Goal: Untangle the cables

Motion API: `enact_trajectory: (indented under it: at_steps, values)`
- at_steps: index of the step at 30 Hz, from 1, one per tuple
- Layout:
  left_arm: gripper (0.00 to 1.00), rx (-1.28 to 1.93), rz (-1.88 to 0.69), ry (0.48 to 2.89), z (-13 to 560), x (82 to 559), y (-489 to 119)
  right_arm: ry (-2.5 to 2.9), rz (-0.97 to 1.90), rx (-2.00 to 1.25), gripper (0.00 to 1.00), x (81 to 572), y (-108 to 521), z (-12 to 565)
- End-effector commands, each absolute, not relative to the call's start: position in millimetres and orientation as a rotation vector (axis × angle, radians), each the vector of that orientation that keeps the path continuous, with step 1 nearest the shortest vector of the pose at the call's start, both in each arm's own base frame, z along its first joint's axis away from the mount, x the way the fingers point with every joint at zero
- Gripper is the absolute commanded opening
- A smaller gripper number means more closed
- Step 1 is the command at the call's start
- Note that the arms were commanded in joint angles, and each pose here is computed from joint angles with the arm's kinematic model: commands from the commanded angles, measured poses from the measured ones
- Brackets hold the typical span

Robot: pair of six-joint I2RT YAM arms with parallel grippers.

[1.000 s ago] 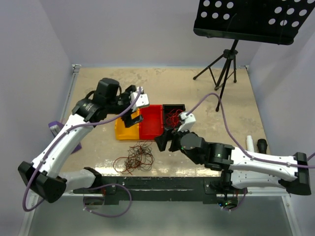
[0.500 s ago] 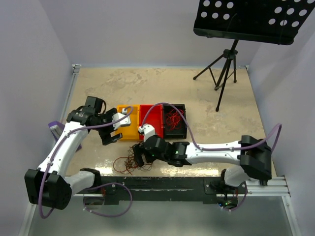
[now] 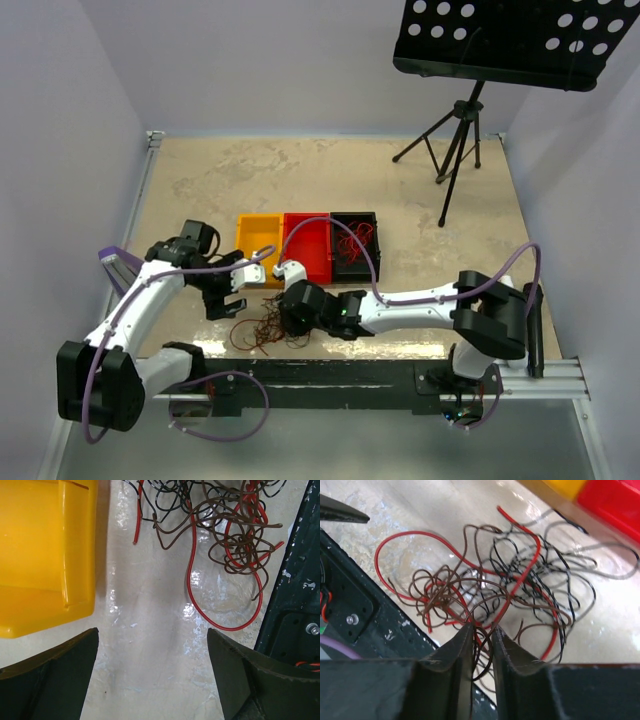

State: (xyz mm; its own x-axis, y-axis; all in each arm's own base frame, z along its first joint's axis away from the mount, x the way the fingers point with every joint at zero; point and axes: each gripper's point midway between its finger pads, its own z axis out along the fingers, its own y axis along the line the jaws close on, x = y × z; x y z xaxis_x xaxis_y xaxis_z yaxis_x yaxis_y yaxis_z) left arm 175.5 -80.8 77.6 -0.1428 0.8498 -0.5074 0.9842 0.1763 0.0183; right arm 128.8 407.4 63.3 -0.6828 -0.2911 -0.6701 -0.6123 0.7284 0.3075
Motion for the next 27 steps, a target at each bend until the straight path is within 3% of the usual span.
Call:
enact_trajectory:
  at_steps: [1,6,9,15,23,27]
  values:
    - [0.93,1.733,-0.537,1.972,79,188,-97,2.322,0.74,-0.587,0.2,128,397,73]
    - [0.91,1.738,-0.578,1.984,77,196,-109,2.378,0.731,-0.542,0.04,120,380,59]
    - [0.9,1.781,-0.603,1.997,69,189,-113,2.41,0.721,-0.511,0.01,116,368,51]
    - [0.85,1.79,-0.558,1.964,67,199,-121,2.377,0.786,-0.468,0.0,113,359,72]
    - [0.77,1.608,-0.646,1.841,138,239,-160,2.198,0.924,-0.442,0.0,118,352,153]
    - [0.79,1.564,-0.761,1.762,169,240,-179,2.097,1.037,-0.44,0.0,114,351,191]
